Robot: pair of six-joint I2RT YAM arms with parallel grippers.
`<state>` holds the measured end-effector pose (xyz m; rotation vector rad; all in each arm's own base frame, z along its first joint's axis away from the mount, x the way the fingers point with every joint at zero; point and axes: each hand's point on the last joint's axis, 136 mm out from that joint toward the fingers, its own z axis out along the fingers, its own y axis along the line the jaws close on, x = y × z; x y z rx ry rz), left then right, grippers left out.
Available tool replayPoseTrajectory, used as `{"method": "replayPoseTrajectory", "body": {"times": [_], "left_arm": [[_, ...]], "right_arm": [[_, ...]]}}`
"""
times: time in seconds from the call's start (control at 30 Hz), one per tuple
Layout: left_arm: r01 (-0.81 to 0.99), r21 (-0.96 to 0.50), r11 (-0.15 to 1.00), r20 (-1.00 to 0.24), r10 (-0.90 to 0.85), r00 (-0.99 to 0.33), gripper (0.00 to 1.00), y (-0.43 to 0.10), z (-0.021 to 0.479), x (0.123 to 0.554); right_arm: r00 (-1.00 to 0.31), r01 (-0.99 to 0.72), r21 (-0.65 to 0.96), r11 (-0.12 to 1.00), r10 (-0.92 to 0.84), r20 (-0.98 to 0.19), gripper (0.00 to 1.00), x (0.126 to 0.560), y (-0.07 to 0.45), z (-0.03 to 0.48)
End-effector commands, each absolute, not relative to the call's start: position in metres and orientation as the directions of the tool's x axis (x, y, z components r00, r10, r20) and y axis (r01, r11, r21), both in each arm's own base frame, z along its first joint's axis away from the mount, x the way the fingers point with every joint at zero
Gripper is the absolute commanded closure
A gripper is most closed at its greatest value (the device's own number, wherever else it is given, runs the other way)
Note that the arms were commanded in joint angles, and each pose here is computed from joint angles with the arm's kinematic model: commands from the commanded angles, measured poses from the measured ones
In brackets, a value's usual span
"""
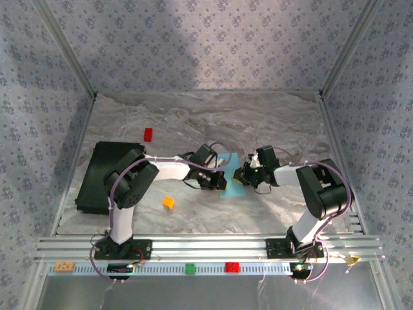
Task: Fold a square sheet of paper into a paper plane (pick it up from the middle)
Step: Fold the triangle a second time at the center of the table.
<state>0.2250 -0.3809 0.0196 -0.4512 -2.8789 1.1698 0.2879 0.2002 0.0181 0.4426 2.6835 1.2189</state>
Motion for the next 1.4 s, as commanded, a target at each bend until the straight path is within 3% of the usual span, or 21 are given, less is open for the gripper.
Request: {"method": "replayPoseTrajectory", "body": {"times": [0.0, 0.43, 0.8, 1.03, 1.2, 1.37], "left_arm": [[0.214, -0.591, 0.778, -0.003, 0.264, -0.965, 1.00, -0.352, -0.010, 0.207], [0.279, -0.562, 0.778, -0.013, 0.329, -0.944, 1.00, -0.338, -0.011, 0.206], [0.285, -0.571, 0.770, -0.019, 0.335, -0.942, 1.00, -0.339, -0.009, 0.205], [0.284, -0.574, 0.768, -0.029, 0.328, -0.944, 1.00, -0.341, -0.005, 0.208], [0.288, -0.593, 0.752, -0.050, 0.322, -0.945, 1.00, -0.347, 0.007, 0.212], [0.303, -0.640, 0.706, -0.118, 0.300, -0.947, 0.98, -0.367, 0.041, 0.228]], "right_arm": [[-0.902, 0.300, 0.659, 0.690, 0.429, -0.038, 0.98, 0.297, 0.167, -0.004], [-0.885, 0.306, 0.628, 0.715, 0.456, -0.088, 0.98, 0.308, 0.146, 0.015], [-0.929, 0.143, 0.731, 0.667, 0.346, -0.134, 0.95, 0.296, 0.191, 0.053], [-0.944, 0.175, 0.725, 0.666, 0.323, -0.069, 0.97, 0.295, 0.211, 0.029], [-0.950, 0.233, 0.620, 0.749, 0.311, -0.018, 1.00, 0.277, 0.193, -0.003], [-0.946, 0.264, 0.600, 0.756, 0.324, 0.008, 1.00, 0.262, 0.183, -0.017]]}}
